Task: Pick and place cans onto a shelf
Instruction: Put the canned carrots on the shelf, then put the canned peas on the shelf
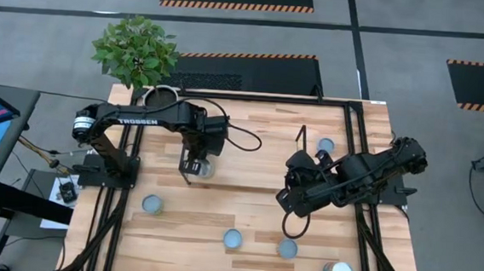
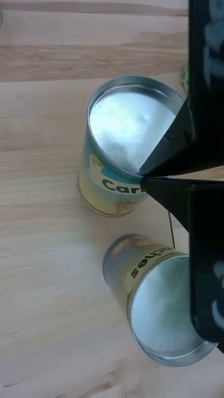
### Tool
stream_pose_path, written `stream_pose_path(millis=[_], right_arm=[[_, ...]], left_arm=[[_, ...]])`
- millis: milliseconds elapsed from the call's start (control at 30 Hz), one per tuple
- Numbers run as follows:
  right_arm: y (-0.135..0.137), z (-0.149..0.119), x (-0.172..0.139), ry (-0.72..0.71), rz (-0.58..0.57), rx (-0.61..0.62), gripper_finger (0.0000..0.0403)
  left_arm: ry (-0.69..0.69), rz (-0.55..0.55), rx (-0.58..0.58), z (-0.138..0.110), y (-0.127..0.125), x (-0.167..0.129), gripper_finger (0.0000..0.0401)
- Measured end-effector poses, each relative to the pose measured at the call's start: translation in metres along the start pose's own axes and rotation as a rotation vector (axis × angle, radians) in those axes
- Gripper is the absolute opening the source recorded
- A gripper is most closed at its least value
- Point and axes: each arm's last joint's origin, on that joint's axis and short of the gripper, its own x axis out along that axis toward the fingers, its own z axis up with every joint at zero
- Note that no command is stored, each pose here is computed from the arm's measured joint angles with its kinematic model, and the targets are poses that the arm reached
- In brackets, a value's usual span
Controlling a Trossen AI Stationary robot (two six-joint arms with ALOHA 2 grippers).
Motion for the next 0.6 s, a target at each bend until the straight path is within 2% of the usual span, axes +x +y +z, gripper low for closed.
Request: stream_pose_path(millis=[467,600], right_arm=[[0.0020,-0.0036,-0.0024,0.004,0.011,-0.016,0.0065],[0.0027,-0.0049,-0.0033,0.003,0.014,-0.021,0.0065]], left_arm=[[0.004,0.035,0.008,0.0000,0.0019,-0.0001,0.0037],[0.031,0.148,0.007,-0.0002,0.0056,-0.0024,0.0044]])
